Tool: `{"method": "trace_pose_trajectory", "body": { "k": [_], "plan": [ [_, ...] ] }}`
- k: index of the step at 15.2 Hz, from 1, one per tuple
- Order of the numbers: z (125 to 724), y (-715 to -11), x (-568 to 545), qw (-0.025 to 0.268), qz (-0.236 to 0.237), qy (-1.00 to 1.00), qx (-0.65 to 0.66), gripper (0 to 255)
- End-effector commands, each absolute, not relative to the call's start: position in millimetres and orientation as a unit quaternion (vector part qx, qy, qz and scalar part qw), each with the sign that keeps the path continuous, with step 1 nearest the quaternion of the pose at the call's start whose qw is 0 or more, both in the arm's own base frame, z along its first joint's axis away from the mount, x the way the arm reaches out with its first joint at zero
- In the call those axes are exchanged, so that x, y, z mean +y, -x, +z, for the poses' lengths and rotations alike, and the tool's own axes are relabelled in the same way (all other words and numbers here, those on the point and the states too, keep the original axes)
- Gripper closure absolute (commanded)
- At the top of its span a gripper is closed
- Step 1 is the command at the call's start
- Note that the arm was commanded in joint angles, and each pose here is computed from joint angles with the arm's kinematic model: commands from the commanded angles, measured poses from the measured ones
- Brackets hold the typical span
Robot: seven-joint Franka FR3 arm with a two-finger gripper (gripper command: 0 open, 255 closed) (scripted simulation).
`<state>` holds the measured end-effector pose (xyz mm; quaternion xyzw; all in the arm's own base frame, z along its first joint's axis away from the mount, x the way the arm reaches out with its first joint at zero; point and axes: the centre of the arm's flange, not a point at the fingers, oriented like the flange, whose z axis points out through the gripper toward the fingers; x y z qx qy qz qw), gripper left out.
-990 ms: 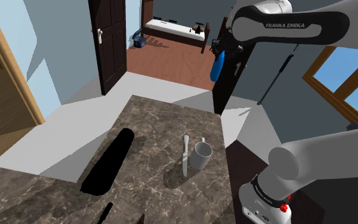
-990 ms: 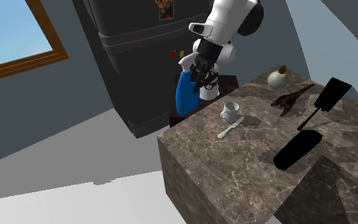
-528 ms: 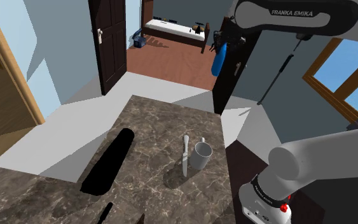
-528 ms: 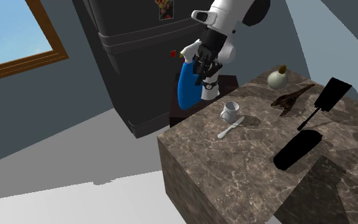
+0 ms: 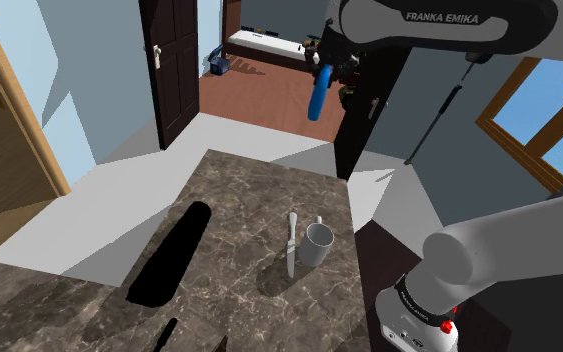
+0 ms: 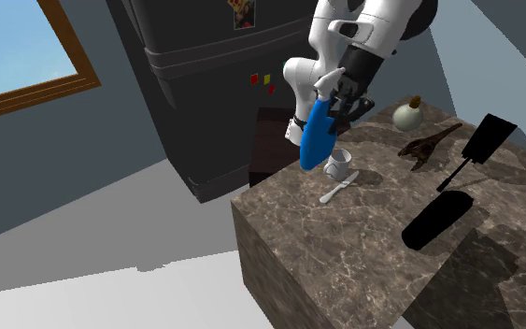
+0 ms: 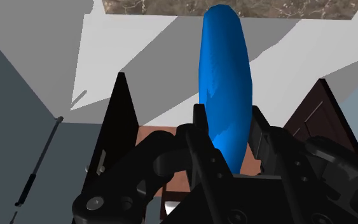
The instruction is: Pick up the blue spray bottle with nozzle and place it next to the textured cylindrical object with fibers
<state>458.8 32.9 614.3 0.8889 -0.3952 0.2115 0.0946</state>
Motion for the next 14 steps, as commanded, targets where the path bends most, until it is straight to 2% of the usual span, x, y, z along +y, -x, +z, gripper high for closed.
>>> {"method": "trace_pose_trajectory", "body": {
  "k": [1,14],
  "plan": [
    [615,-464,61,0.094,0.212,-0.889,-0.396,255],
    [616,-503,228,0.094,0.212,-0.889,-0.396,255]
  ]
}}
